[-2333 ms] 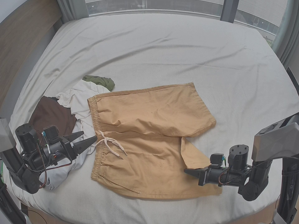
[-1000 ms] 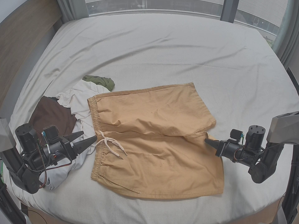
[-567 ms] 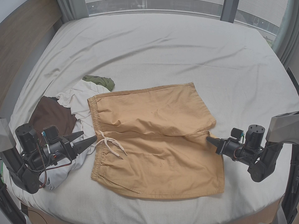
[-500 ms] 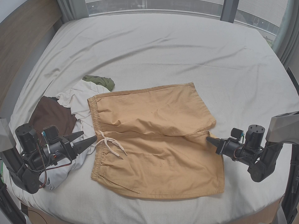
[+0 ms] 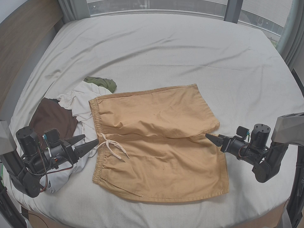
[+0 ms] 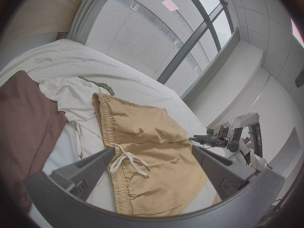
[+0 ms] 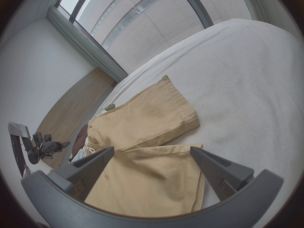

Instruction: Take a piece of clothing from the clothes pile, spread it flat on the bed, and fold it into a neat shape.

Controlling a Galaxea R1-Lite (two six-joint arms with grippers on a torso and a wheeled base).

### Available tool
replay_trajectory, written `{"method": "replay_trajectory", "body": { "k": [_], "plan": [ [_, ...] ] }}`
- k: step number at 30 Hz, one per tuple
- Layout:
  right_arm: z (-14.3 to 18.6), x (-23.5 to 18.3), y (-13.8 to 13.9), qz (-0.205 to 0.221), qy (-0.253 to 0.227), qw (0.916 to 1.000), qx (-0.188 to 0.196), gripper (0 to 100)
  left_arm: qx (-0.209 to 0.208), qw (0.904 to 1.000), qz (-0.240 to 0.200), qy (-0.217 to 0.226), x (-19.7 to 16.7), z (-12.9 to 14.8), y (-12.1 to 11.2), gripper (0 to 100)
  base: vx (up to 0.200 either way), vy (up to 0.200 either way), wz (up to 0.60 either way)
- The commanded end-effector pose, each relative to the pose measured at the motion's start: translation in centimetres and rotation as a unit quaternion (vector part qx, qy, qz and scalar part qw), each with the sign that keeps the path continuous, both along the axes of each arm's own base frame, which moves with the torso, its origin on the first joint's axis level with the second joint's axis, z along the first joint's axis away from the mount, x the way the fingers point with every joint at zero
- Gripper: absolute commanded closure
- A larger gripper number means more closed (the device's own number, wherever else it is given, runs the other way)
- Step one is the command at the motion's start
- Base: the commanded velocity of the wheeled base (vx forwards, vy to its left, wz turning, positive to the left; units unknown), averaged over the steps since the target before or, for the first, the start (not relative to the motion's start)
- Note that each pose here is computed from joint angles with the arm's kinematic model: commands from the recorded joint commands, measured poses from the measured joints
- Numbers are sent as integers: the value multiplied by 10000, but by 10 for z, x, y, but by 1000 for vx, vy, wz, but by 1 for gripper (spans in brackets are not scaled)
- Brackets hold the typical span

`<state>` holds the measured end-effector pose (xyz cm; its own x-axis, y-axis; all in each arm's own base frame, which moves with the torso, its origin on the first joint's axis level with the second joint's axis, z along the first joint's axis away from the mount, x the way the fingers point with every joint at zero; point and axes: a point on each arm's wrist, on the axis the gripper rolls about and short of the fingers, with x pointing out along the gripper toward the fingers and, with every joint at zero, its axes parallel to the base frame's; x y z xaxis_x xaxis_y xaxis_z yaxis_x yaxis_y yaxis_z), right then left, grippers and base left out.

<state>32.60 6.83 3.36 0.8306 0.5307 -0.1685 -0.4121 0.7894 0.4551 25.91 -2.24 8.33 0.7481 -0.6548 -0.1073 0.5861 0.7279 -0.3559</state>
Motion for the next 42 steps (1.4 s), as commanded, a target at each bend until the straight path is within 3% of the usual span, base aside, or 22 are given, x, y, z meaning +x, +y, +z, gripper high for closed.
{"method": "replay_trajectory", "body": {
  "k": [1,7,13,21,42],
  "plan": [
    [9,0,-4,-44,-140,9999,19,0,7,9999,4,140,0,-7,0,0,0,0,0],
    [41,-10,-6,-42,-526,9986,73,0,19,9987,-12,503,-8,-20,1,0,0,0,0],
    [61,-24,-8,-38,-406,9992,24,0,18,9967,-73,804,-20,-27,1,0,0,0,0],
    [54,-33,-11,26,-481,9977,-483,0,248,9928,-163,1159,-28,-48,3,0,0,0,0],
    [53,-33,-10,54,-498,9975,-508,0,240,9767,-111,2132,-43,-81,6,0,0,0,0]
  ]
}}
